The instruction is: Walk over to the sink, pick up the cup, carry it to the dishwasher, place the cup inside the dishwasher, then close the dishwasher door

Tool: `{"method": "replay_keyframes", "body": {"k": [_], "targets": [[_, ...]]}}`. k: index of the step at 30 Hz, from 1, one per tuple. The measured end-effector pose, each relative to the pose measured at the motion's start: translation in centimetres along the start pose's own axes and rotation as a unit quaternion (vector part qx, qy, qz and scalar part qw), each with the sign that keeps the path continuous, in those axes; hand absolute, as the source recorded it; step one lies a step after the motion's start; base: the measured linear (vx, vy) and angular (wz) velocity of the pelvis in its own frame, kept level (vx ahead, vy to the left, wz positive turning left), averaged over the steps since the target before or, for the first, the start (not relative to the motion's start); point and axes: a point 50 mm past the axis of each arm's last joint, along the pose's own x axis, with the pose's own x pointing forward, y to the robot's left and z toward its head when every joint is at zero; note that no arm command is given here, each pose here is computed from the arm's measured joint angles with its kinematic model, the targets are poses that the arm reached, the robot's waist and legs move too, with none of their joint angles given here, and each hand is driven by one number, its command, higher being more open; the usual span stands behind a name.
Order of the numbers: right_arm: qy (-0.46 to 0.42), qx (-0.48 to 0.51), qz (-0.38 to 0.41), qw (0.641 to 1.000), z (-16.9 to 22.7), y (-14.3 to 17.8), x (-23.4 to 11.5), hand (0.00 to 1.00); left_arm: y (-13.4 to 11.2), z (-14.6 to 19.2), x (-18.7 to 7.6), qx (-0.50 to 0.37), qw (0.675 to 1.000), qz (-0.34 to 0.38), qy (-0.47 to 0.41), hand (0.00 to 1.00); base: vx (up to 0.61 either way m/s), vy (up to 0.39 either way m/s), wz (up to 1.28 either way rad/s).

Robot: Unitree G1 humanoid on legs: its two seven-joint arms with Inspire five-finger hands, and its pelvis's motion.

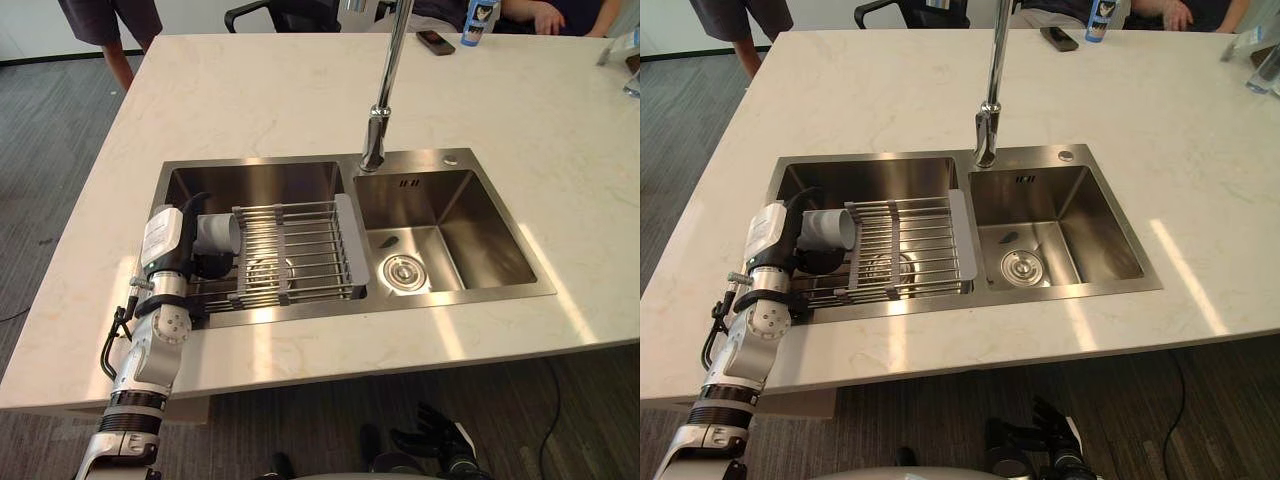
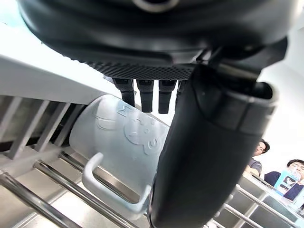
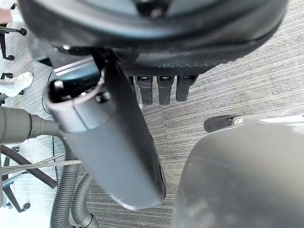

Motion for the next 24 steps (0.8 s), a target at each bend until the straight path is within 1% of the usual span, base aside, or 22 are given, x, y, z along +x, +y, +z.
{"method": "replay_keyframes", "body": {"k": [3, 8, 12, 13, 19, 24], "targets": [[-0.001, -0.004, 0.001, 1.0, 0.1, 0.0, 0.0, 0.9, 0.0, 0.0, 0.0, 0.012, 1.0, -0.007, -0.003, 0.9, 0.0, 0.0, 0.0], [-0.009, -0.004, 0.004, 1.0, 0.4, 0.1, 0.0, 0.9, -0.1, 0.2, 0.1, 0.078, 0.995, -0.054, -0.032, 0.9, 0.0, 0.0, 0.0], [-0.013, -0.004, 0.007, 1.0, 0.6, 0.2, 0.1, 0.9, 0.1, 0.1, 0.4, 0.1, 0.991, -0.075, -0.046, 0.9, 0.0, 0.0, 0.0], [-0.013, -0.004, 0.009, 1.0, 0.6, 0.2, 0.1, 0.9, 0.2, 0.1, 0.5, 0.109, 0.989, -0.084, -0.051, 0.3, 0.0, 0.0, 0.0], [-0.01, -0.004, 0.013, 1.0, 0.6, 0.2, 0.1, 0.9, 1.1, 0.3, 2.0, 0.137, 0.983, -0.106, -0.055, 0.3, 0.0, 0.0, 0.0], [-0.005, -0.004, 0.017, 1.0, 0.5, 0.3, 0.1, 0.9, 1.6, 0.1, 2.3, 0.118, 0.985, -0.115, -0.05, 0.3, 0.0, 0.0, 0.0]]}}
